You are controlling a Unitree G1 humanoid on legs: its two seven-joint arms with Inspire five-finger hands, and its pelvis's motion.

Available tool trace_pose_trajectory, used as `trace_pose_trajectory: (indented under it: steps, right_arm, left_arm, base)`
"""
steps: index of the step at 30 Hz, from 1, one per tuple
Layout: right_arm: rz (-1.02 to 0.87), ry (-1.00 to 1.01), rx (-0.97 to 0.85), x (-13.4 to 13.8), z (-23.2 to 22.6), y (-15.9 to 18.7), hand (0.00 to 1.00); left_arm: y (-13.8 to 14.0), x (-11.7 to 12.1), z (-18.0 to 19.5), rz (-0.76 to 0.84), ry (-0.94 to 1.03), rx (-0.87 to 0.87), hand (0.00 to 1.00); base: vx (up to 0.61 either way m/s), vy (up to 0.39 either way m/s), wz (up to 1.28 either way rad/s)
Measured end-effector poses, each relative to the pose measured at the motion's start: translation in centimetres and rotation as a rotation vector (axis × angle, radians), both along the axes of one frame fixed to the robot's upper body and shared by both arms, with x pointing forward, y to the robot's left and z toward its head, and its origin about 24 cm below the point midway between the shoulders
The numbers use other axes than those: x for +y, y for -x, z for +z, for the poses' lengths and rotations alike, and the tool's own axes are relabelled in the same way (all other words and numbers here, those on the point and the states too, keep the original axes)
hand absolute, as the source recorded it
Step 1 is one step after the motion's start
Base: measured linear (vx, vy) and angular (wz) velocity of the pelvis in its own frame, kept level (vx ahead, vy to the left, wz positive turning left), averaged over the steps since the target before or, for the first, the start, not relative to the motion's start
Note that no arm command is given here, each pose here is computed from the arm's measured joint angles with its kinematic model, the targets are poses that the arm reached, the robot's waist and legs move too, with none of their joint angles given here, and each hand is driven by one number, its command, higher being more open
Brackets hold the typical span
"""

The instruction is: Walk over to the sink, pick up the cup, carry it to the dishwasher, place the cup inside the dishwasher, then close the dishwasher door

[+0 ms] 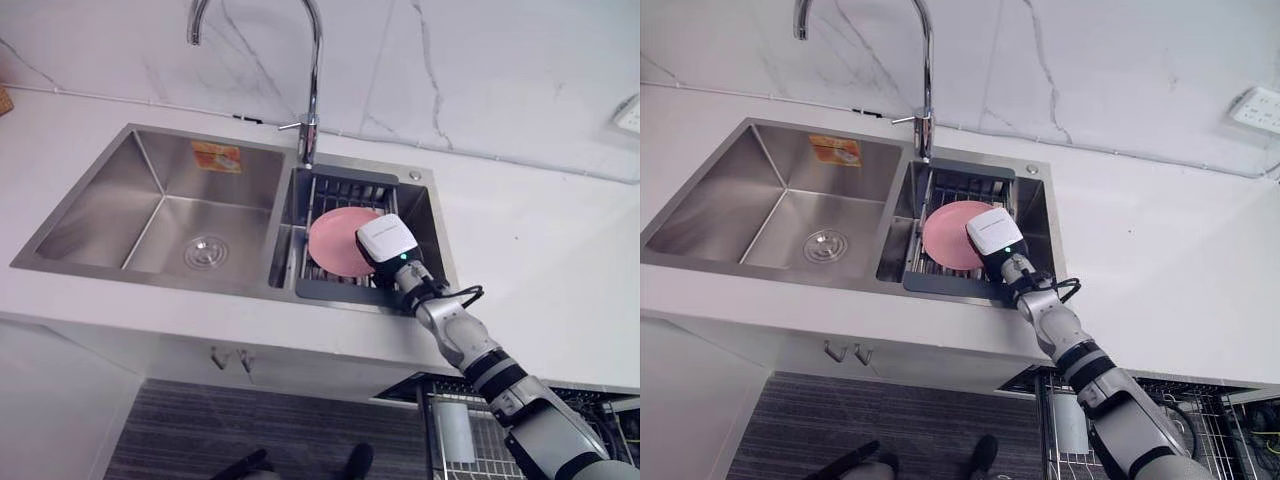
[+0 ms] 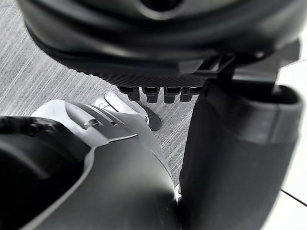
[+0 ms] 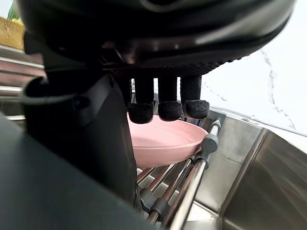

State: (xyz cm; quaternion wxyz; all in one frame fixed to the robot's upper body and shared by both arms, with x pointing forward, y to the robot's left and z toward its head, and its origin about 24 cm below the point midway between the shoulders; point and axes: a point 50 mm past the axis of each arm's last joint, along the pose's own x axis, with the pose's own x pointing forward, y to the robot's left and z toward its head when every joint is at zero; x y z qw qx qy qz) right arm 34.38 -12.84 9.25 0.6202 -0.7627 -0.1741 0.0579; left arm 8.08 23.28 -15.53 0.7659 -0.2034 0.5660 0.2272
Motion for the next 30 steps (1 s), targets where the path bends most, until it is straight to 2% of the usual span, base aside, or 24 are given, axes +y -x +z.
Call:
trace_pose_trajectory:
  steps: [15,24,28,29,30]
  right_arm:
    - [-0.011,-0.275,-0.031,-1.9,1.0,0.0,0.0]
    - [-0.11,-0.477,-0.407,-6.8,7.4,0.4,0.0]
    - [-0.133,-0.55,-0.474,-7.8,8.5,0.6,0.0]
    - [-0.135,-0.566,-0.475,-8.0,8.6,0.7,1.0]
    - [-0.137,-0.581,-0.475,-8.1,8.7,0.7,1.0]
  left_arm:
    - [0.4,-0.5,-0.3,0.012,0.019,-0.008,1.0]
    - [1.2,-1.3,-0.6,0.026,0.03,-0.007,1.0]
    - [1.5,-1.3,-0.7,0.028,0.027,-0.001,1.0]
    - [1.6,-1.3,-0.7,0.028,0.027,0.0,1.0]
    - [1.6,-1.3,-0.7,0.028,0.029,0.002,1.0]
  base:
    - [0.0,0.0,-0.01]
    - [0.0,0.0,0.0]
    - [0.0,0.007,-0.08]
    - [0.01,0.02,-0.08]
    - [0.0,0.019,-0.07]
